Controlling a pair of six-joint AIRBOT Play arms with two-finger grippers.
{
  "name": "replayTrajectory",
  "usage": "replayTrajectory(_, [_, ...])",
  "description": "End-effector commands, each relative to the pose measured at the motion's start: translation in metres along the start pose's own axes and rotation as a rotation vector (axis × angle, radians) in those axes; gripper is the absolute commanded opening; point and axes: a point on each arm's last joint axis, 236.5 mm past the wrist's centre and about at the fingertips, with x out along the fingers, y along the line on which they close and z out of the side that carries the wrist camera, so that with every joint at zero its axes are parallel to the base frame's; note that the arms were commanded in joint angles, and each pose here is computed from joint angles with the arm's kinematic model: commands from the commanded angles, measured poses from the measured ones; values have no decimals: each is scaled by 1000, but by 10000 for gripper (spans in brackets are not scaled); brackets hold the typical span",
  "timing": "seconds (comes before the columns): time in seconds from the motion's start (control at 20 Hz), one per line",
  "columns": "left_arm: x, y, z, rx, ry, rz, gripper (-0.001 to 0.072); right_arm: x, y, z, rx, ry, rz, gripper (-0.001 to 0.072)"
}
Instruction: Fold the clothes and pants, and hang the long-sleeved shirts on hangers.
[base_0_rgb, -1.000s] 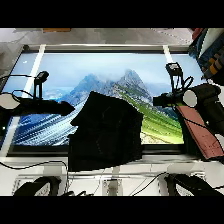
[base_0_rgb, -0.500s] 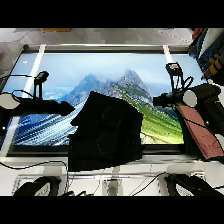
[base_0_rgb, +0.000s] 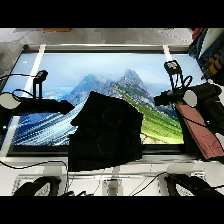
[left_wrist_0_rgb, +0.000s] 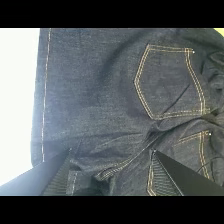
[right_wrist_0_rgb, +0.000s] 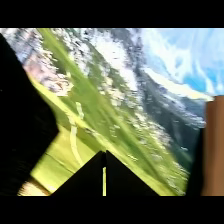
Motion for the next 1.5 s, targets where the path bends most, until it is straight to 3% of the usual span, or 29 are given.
replayTrajectory(0.0, [0,0,-5,-27,24,-6,579,5,-54,-54,-139,199,-68,35])
replayTrajectory(0.1, [-3,5,-10,-20,41,14,560,15,-63,-122,-51,385,53,35])
replayTrajectory(0.2, [-14,20,-9,2,25,70,344,22,-11,-159,143,403,383,35])
replayTrajectory(0.25, [-22,29,-8,11,12,102,306,16,25,-167,176,382,578,35])
replayTrajectory(0.35, [-45,59,-13,22,9,220,307,9,76,-170,303,362,805,64])
replayTrajectory(0.45, [-62,91,-33,30,80,338,309,13,102,-180,366,382,866,397])
replayTrajectory(0.65, [-63,123,-81,-36,210,396,321,24,129,-225,395,554,844,416])
replayTrajectory(0.7, [-57,124,-92,-54,231,383,361,24,138,-235,379,594,859,416])
replayTrajectory(0.75, [-51,125,-105,-71,260,372,545,25,146,-242,367,630,871,415])
replayTrajectory(0.8, [-45,124,-116,-85,287,360,658,26,153,-250,358,665,878,415])
replayTrajectory(1.0, [-33,116,-156,-139,387,314,669,35,173,-271,345,786,905,444])
replayTrajectory(1.45, [-33,113,-163,-145,410,303,664,52,189,-248,414,688,979,444])
